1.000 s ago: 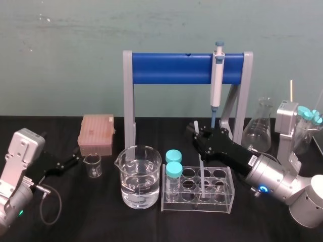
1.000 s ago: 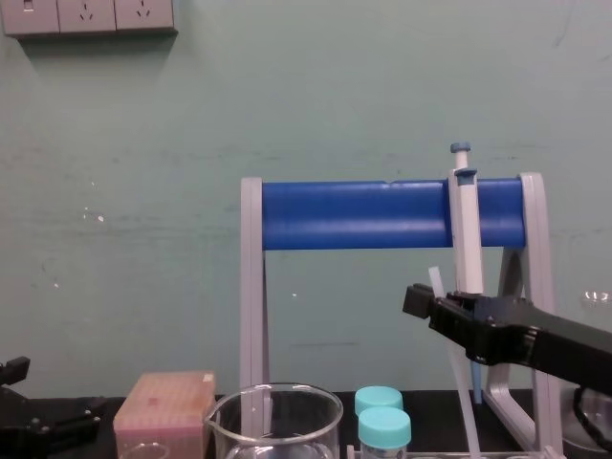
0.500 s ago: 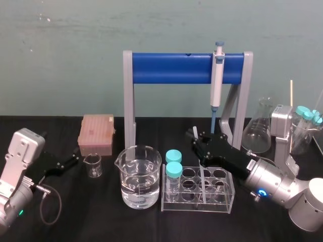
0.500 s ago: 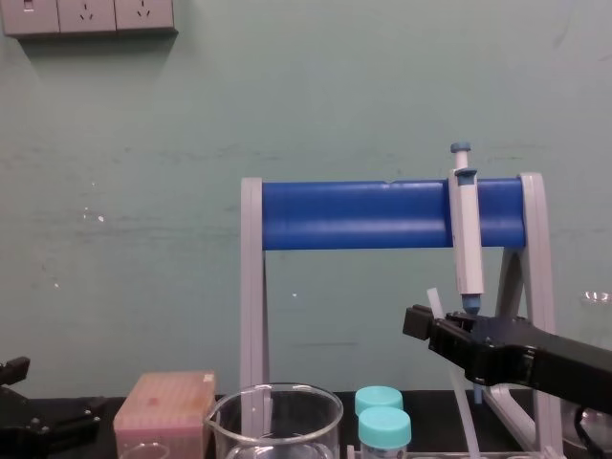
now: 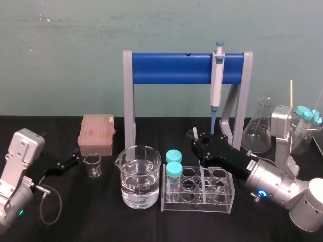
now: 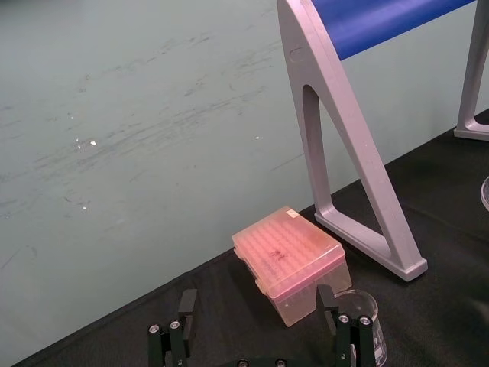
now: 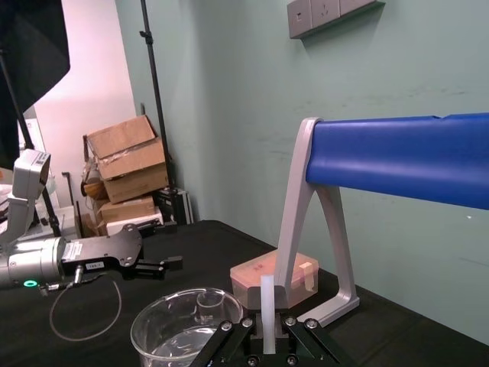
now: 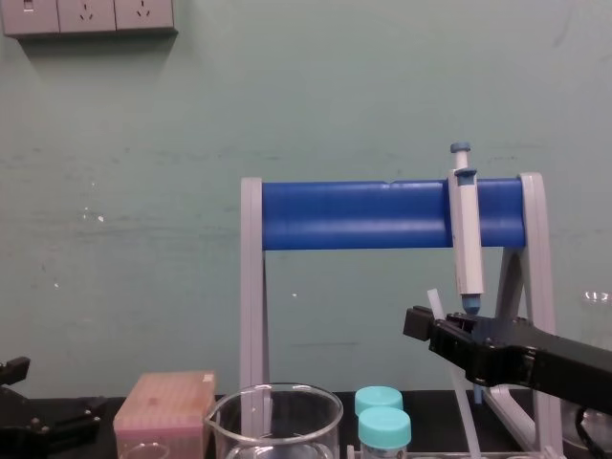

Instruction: Pick up the stirring rod with one hand, then place it down.

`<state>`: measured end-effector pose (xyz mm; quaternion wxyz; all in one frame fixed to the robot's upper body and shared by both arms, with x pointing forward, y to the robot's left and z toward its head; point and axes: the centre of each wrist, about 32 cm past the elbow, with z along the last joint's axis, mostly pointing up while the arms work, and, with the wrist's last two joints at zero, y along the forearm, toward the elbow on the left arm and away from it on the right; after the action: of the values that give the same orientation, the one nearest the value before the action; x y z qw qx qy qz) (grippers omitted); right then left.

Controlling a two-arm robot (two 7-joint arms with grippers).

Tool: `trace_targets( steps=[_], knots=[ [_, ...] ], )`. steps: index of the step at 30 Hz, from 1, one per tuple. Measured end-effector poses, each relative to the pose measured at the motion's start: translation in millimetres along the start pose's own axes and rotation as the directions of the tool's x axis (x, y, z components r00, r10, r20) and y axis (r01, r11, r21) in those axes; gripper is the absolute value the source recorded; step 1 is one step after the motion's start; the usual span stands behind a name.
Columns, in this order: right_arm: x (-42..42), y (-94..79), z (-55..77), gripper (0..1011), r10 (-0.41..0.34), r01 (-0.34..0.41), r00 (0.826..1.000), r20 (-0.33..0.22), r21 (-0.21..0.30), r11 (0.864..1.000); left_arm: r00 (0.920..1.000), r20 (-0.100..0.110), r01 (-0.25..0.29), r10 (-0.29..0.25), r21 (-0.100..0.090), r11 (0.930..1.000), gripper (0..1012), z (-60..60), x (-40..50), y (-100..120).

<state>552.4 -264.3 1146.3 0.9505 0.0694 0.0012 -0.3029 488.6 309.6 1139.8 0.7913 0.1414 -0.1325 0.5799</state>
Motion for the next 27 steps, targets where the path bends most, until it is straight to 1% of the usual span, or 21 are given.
trace_targets(
  steps=[4, 5, 7, 8, 10, 13, 15, 16, 17, 20, 21, 23, 24, 26, 27],
  knots=[
    [0.1, 0.0, 0.2, 70, 0.000, 0.000, 1.000, 0.000, 0.001, 1.000, 1.0000, 0.000, 0.000, 0.000, 0.000, 1.0000, 1000, 0.0, 0.0, 0.0],
    [0.1, -0.1, 0.2, 85, 0.000, 0.000, 1.000, 0.000, 0.001, 1.000, 1.0000, 0.000, 0.000, 0.000, 0.000, 1.0000, 1000, 0.0, 0.0, 0.0],
    [0.1, -0.1, 0.2, 159, 0.000, 0.000, 1.000, 0.001, 0.001, 1.000, 1.0000, 0.000, 0.000, 0.000, 0.000, 1.0000, 1000, 0.0, 0.0, 0.0],
    [0.1, -0.1, 0.3, 159, 0.000, 0.000, 1.000, 0.001, 0.001, 1.000, 1.0000, 0.000, 0.000, 0.000, 0.000, 1.0000, 1000, 0.0, 0.0, 0.0],
    [0.1, -0.1, 0.3, 236, 0.000, 0.000, 1.000, 0.001, 0.001, 1.000, 1.0000, 0.000, 0.000, 0.000, 0.000, 1.0000, 1000, 0.0, 0.0, 0.0],
    [0.1, -0.2, 0.3, 315, 0.000, 0.000, 1.000, 0.000, 0.001, 1.000, 1.0000, 0.000, 0.000, 0.000, 0.000, 1.0000, 1000, 0.0, 0.0, 0.0],
    [0.1, -0.1, 0.3, 396, 0.001, -0.001, 1.000, 0.000, 0.002, 1.000, 1.0000, 0.000, 0.000, 0.000, 0.000, 1.0000, 1000, 0.0, 0.0, 0.0],
    [0.2, -0.1, 0.3, 411, 0.001, -0.001, 1.000, 0.000, 0.002, 1.000, 1.0000, 0.000, 0.000, 0.000, 0.000, 1.0000, 1000, 0.0, 0.0, 0.0],
    [0.1, -0.1, 0.3, 471, 0.001, -0.001, 1.000, 0.000, 0.002, 1.000, 1.0000, 0.000, 0.000, 0.000, 0.000, 1.0000, 1000, 0.0, 0.0, 0.0],
    [0.1, -0.1, 0.3, 528, 0.001, -0.001, 1.000, 0.000, 0.002, 1.000, 1.0000, 0.000, 0.000, 0.000, 0.000, 1.0000, 1000, 0.0, 0.0, 0.0],
    [0.1, -0.1, 0.3, 601, 0.001, -0.001, 1.000, 0.000, 0.002, 1.000, 1.0000, 0.000, 0.000, 0.000, 0.000, 1.0000, 1000, 0.0, 0.0, 0.0],
    [0.2, -0.1, 0.3, 643, 0.001, -0.001, 1.000, 0.000, 0.002, 1.000, 1.0000, 0.000, 0.000, 0.000, 0.000, 1.0000, 1000, 0.0, 0.0, 0.0],
    [0.2, -0.1, 0.3, 704, 0.001, -0.001, 1.000, 0.000, 0.002, 1.000, 1.0000, 0.000, 0.000, 0.000, 0.000, 1.0000, 1000, 0.0, 0.1, 0.0],
    [0.2, -0.1, 0.3, 756, 0.001, -0.001, 1.000, 0.000, 0.002, 1.000, 1.0000, 0.000, 0.000, 0.000, 0.000, 1.0000, 1000, 0.0, 0.0, 0.0],
    [0.2, -0.1, 0.3, 756, 0.002, -0.002, 1.000, 0.000, 0.002, 1.000, 1.0000, 0.000, 0.000, 0.000, 0.000, 1.0000, 1000, 0.0, 0.0, 0.0]
  ],
)
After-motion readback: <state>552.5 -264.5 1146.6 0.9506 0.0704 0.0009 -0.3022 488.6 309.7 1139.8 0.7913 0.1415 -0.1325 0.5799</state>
